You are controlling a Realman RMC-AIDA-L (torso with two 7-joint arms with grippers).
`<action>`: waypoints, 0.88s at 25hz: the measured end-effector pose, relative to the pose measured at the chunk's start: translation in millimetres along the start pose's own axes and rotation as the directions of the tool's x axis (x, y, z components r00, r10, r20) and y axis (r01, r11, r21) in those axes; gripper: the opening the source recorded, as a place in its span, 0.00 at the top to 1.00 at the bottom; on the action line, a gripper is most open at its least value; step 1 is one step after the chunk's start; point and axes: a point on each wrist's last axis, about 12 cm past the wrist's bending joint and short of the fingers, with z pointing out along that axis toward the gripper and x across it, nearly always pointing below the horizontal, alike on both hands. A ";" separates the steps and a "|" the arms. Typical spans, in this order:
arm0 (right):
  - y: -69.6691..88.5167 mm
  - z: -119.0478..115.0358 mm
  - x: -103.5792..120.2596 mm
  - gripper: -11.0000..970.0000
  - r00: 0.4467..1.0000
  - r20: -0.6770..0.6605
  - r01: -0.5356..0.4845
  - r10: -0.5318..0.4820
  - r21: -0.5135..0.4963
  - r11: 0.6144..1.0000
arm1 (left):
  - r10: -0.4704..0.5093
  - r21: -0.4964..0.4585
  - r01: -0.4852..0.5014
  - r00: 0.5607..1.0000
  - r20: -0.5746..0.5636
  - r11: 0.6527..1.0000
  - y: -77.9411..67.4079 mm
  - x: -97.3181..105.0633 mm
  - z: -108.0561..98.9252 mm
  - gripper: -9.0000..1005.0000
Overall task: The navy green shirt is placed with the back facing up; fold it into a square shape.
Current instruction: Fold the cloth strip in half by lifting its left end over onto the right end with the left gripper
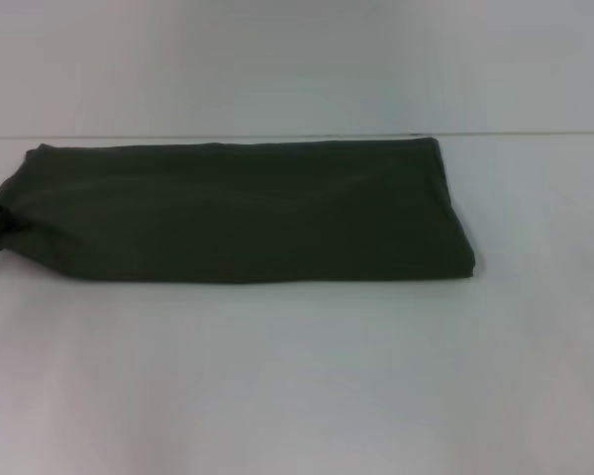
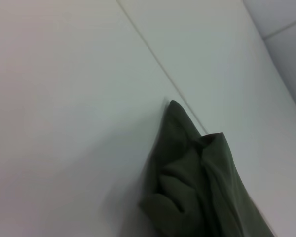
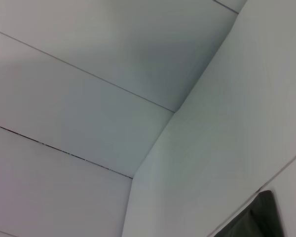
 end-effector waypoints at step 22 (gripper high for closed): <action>1.2 4.0 1.4 0.11 1.000 -0.010 0.000 0.000 -0.003 1.000 | 0.467 0.435 -0.354 0.864 -0.186 0.828 -174.4 38.0 32.8 0.94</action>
